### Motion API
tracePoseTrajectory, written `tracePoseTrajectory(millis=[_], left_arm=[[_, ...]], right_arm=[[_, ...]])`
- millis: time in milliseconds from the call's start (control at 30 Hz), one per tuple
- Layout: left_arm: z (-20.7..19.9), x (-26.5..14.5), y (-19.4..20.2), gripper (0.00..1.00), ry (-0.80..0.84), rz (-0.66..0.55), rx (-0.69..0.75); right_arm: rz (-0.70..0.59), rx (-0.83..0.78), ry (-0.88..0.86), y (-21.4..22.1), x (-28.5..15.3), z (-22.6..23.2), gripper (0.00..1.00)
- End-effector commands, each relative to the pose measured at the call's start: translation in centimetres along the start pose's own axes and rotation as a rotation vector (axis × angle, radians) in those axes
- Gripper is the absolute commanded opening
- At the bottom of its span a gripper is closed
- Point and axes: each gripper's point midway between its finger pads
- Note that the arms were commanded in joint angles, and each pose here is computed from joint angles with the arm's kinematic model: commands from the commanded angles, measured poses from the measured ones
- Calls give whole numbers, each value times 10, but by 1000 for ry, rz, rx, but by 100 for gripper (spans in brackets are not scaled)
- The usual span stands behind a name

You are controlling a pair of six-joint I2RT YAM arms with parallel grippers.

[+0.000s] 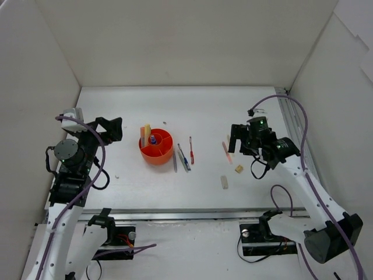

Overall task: Sort the stationery into containers
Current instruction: Pick up the pen from the center of the board.

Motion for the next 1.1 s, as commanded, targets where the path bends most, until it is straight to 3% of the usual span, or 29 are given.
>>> tracePoseTrajectory(millis=[0,167,300,567,800,1067], left_arm=[[31,-23,51,99,-180,244,-38],[30,-39,53,99,-194,241,-62],[53,-49,57,99,-325,233,-59],[59,-57,59,99,-356,236,-50],[55,-52,61,99,-317,231,-33],[51,-47,62,99,-294,236,-32]], right_arm=[[31,20,52,3,26,-3,98],[104,20,156,13,59,-12,98],[133,40,225,8,86,-13,98],[325,-37,12,45,136,28,86],[381,-69,85,73,157,9,82],[425,-86,104,92,172,2,70]])
Point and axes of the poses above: each gripper's point midway between its finger pads, its own x axis out along the fingers, its own z axis along the line the jaws close on, y = z × x, and after that the axes turned 4 degrees about x, right-handed
